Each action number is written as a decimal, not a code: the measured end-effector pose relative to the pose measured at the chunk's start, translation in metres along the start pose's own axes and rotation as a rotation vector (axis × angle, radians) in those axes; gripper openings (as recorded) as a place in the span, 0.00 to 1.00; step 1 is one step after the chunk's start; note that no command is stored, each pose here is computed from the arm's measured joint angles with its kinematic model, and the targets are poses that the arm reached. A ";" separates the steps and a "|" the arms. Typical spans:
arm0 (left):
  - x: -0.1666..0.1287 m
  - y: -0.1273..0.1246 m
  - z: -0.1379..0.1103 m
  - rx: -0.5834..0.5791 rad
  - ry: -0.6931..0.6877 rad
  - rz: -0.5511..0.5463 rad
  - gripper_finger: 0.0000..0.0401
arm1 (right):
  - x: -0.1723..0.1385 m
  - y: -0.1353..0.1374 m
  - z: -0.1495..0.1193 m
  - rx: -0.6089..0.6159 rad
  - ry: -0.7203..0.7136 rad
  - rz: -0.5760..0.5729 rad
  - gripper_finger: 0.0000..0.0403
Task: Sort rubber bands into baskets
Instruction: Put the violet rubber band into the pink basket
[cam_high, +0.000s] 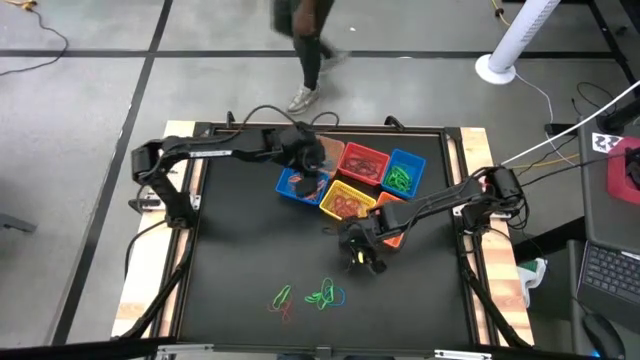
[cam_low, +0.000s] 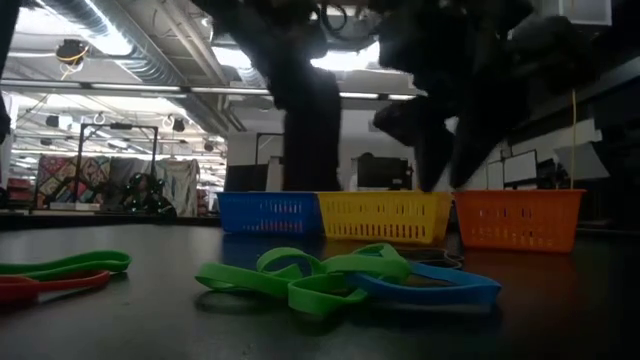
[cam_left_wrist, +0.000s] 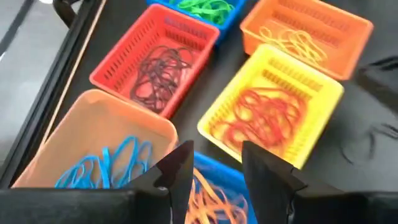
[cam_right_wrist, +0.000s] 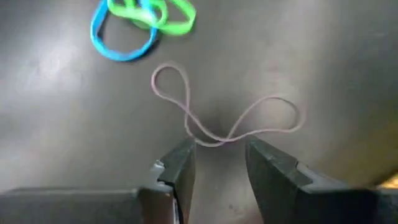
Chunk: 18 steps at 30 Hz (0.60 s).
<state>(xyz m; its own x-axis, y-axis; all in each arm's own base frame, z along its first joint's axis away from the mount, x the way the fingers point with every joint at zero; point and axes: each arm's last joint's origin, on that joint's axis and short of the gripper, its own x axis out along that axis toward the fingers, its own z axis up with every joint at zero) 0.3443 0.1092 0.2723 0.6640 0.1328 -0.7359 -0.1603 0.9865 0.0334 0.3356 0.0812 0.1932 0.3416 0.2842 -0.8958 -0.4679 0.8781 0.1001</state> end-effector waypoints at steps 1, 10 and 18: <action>-0.006 -0.002 -0.001 0.004 0.012 -0.005 0.33 | 0.004 0.001 -0.001 -0.017 0.014 0.008 0.35; -0.035 -0.028 -0.006 0.043 0.077 -0.055 0.33 | 0.046 0.010 -0.003 -0.181 0.077 0.045 0.35; -0.036 -0.043 -0.007 0.077 0.095 -0.085 0.33 | 0.065 0.005 -0.007 -0.185 0.112 0.043 0.35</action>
<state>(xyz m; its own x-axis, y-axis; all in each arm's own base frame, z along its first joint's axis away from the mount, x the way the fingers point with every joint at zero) 0.3226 0.0610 0.2928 0.6004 0.0420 -0.7986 -0.0472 0.9987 0.0171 0.3498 0.1019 0.1325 0.2301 0.2660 -0.9361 -0.6249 0.7778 0.0674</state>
